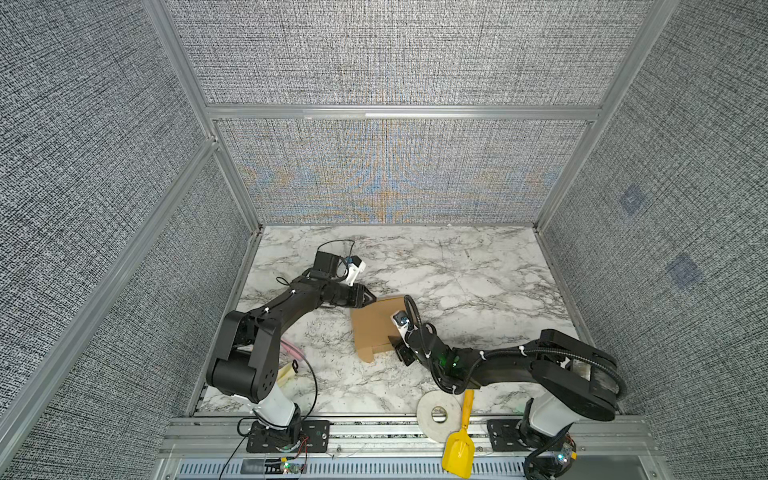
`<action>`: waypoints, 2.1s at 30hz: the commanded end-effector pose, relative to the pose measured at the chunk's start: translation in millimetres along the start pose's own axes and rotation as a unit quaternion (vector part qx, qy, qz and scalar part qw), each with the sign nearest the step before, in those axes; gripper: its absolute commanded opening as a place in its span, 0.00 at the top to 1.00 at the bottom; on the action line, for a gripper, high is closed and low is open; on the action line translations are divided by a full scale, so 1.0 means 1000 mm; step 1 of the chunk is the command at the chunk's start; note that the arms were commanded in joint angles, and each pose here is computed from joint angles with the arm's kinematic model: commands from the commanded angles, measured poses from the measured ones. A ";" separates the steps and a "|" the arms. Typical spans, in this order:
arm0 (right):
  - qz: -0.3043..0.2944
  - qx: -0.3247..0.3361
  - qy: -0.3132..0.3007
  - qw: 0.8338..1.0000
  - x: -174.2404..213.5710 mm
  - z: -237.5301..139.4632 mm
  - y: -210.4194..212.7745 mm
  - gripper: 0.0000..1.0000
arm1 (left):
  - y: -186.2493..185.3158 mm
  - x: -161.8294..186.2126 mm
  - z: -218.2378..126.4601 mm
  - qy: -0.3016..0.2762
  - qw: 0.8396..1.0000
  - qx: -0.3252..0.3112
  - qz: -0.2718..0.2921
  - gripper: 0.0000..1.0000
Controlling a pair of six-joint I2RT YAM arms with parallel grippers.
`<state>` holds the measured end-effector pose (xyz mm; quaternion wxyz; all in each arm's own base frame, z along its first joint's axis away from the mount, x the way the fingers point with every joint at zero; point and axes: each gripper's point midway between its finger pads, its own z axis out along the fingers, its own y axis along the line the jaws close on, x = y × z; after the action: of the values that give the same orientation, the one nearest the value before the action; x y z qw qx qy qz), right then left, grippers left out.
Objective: Fold the paper box
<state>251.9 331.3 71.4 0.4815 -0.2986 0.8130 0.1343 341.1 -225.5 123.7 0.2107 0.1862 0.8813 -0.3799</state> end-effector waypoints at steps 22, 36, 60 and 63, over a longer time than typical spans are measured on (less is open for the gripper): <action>-0.122 -0.044 0.067 0.989 0.038 -0.034 -0.026 0.37 | 0.032 0.006 0.035 0.107 0.962 -0.154 0.197 0.51; -0.153 -0.027 0.018 0.988 -0.029 -0.065 -0.038 0.31 | 0.031 0.017 0.001 0.095 0.947 -0.199 0.235 0.42; -0.361 -0.053 0.059 0.929 0.019 -0.072 -0.047 0.24 | 0.047 0.064 0.005 0.124 0.962 -0.154 0.189 0.58; -0.362 -0.058 0.071 0.928 0.023 -0.068 -0.045 0.24 | 0.046 0.062 0.003 0.129 0.962 -0.155 0.186 0.59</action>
<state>222.9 245.7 85.9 0.4145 -0.5986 0.6849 -0.0291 314.0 -184.1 58.0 0.1923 0.3624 0.8993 -0.1513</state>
